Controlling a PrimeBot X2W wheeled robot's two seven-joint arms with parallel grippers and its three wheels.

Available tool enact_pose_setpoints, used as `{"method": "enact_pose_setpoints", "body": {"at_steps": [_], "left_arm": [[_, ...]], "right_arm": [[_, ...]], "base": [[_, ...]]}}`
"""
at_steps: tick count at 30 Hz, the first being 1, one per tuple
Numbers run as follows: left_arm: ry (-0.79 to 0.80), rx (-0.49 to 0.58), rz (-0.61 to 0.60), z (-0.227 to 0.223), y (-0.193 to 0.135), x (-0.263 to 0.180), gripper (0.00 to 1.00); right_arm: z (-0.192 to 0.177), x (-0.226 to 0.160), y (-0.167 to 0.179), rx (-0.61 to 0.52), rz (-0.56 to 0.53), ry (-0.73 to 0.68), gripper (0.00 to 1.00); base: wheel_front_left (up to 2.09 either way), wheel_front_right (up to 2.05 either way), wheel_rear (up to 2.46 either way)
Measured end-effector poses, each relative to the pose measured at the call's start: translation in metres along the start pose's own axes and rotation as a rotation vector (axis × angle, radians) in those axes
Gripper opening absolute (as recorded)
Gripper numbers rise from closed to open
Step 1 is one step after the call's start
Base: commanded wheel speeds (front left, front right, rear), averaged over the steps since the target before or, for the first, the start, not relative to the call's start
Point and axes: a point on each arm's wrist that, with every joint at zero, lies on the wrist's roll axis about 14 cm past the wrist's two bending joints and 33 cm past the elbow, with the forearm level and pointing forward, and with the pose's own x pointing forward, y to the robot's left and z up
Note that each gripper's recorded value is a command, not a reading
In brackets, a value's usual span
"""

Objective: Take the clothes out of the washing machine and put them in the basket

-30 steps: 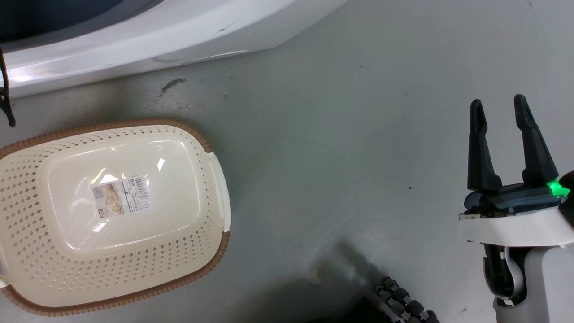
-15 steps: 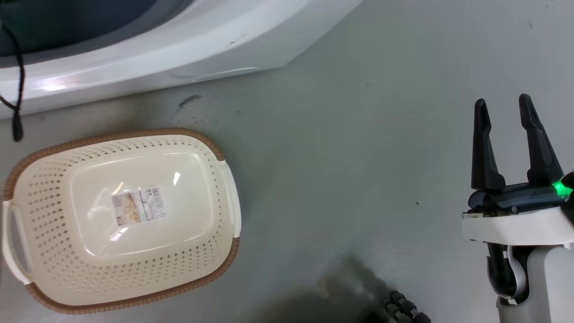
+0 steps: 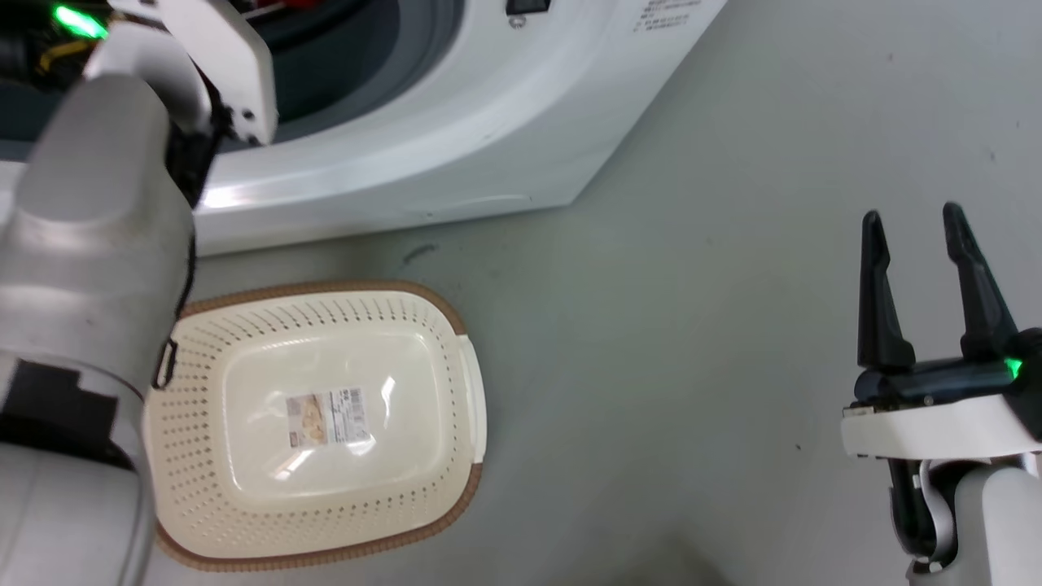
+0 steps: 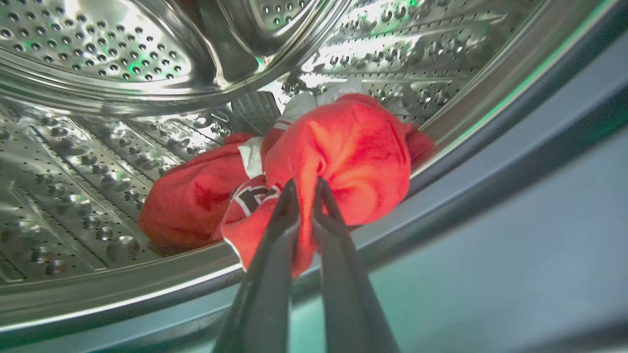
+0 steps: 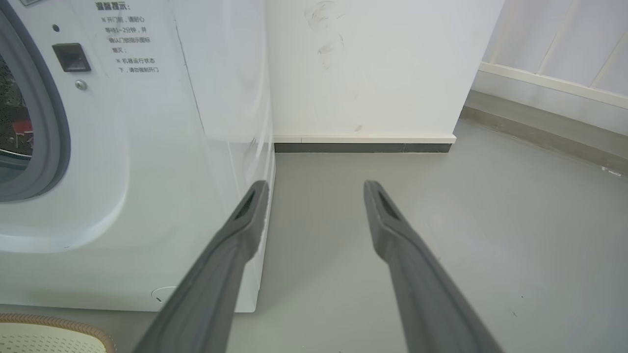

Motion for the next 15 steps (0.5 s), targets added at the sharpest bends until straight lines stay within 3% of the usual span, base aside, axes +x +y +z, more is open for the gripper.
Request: {"method": "enact_pose_setpoints", "body": {"at_steps": [15], "left_arm": [[-0.267, 0.04, -0.004, 0.063, -0.017, -0.092, 0.0]], "right_arm": [[0.037, -0.028, 0.02, 0.008, 0.06, -0.079, 1.0]], "base": [[0.0, 0.0, 0.0]]}}
